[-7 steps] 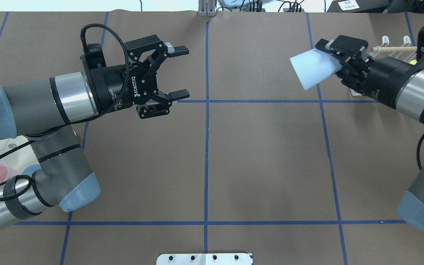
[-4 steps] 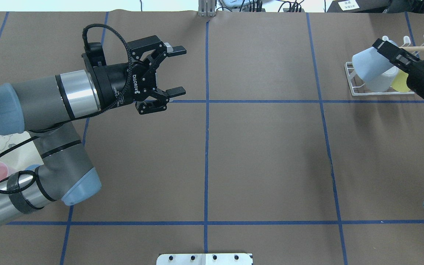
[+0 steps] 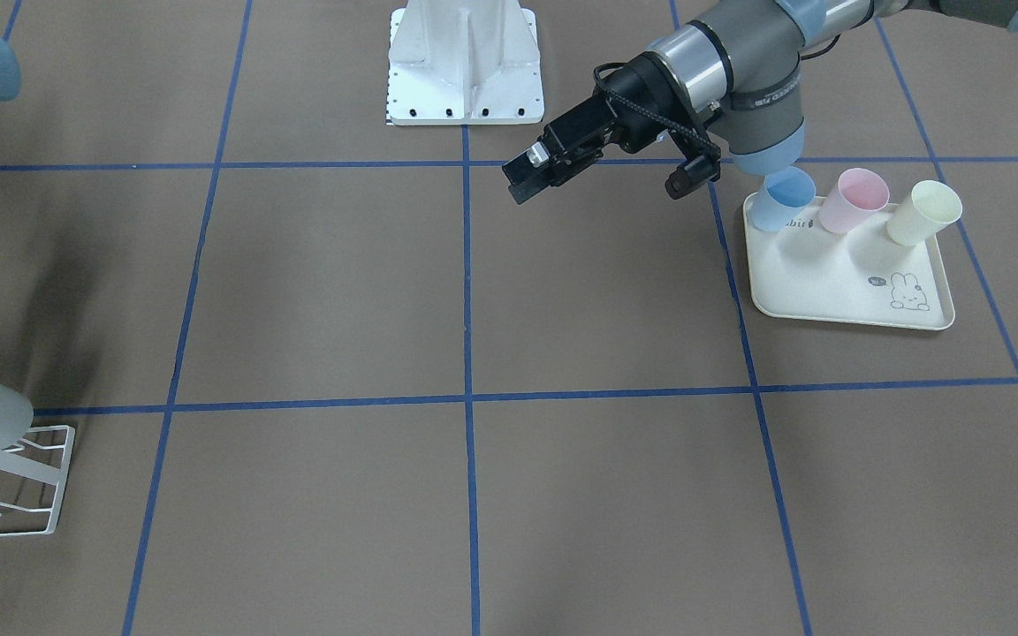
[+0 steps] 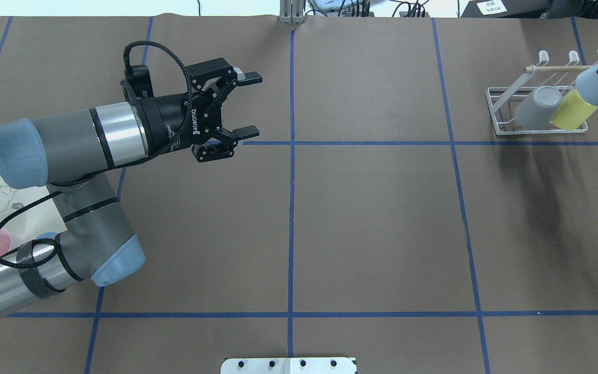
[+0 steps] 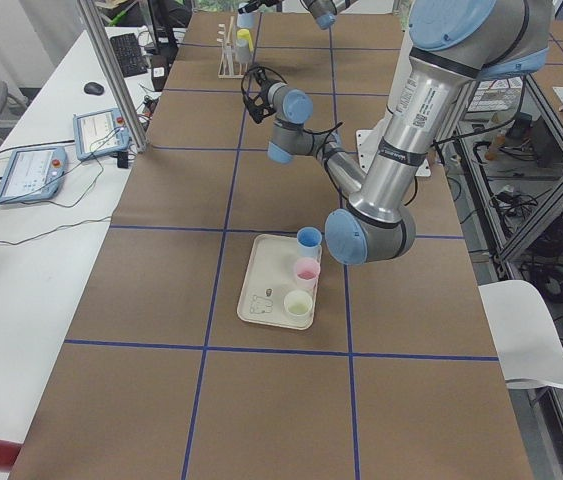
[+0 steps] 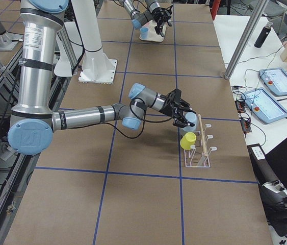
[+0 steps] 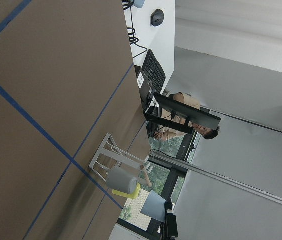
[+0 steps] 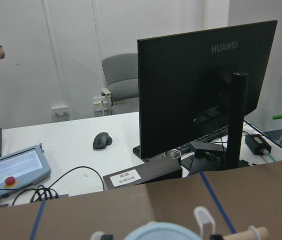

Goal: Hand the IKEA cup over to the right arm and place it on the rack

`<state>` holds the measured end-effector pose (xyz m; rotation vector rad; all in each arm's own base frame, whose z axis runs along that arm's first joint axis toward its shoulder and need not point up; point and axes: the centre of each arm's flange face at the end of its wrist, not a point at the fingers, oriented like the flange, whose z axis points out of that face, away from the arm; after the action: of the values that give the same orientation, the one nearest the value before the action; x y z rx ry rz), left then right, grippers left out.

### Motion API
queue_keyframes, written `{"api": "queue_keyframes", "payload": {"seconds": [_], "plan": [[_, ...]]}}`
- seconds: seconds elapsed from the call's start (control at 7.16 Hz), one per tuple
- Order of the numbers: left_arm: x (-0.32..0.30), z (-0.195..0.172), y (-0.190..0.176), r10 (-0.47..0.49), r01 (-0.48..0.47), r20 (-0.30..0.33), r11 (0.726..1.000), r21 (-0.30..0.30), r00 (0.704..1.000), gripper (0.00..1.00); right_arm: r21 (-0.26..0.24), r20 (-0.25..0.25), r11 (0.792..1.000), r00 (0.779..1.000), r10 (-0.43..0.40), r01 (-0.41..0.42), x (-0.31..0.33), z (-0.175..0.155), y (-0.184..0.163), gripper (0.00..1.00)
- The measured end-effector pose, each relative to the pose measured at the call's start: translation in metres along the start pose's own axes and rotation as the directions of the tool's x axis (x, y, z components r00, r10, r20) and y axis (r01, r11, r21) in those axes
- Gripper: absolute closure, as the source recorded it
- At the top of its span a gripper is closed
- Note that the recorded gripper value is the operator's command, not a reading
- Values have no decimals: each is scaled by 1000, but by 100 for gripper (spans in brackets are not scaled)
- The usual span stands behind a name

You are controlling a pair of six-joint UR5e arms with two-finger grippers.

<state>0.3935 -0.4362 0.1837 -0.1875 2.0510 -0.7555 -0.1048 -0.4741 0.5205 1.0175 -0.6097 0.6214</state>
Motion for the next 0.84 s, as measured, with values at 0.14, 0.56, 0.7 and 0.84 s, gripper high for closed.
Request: {"api": "queue_keyframes", "payload": {"seconds": [0.14, 0.56, 0.7, 0.84], "plan": [[-3, 1, -3, 2, -2, 6, 1000, 5, 1000, 0, -2, -3, 1000, 1000, -9, 9, 29, 11, 5, 89], [-9, 4, -8, 16, -17, 15, 1000, 12, 1000, 0, -23, -19, 1000, 1000, -15, 14, 66, 39, 22, 89], [-9, 5, -8, 17, -17, 16, 1000, 11, 1000, 0, -24, -19, 1000, 1000, -15, 14, 66, 44, 23, 89], [-10, 5, -8, 18, -18, 16, 1000, 11, 1000, 0, -26, -21, 1000, 1000, -17, 16, 69, 48, 25, 89]]}}
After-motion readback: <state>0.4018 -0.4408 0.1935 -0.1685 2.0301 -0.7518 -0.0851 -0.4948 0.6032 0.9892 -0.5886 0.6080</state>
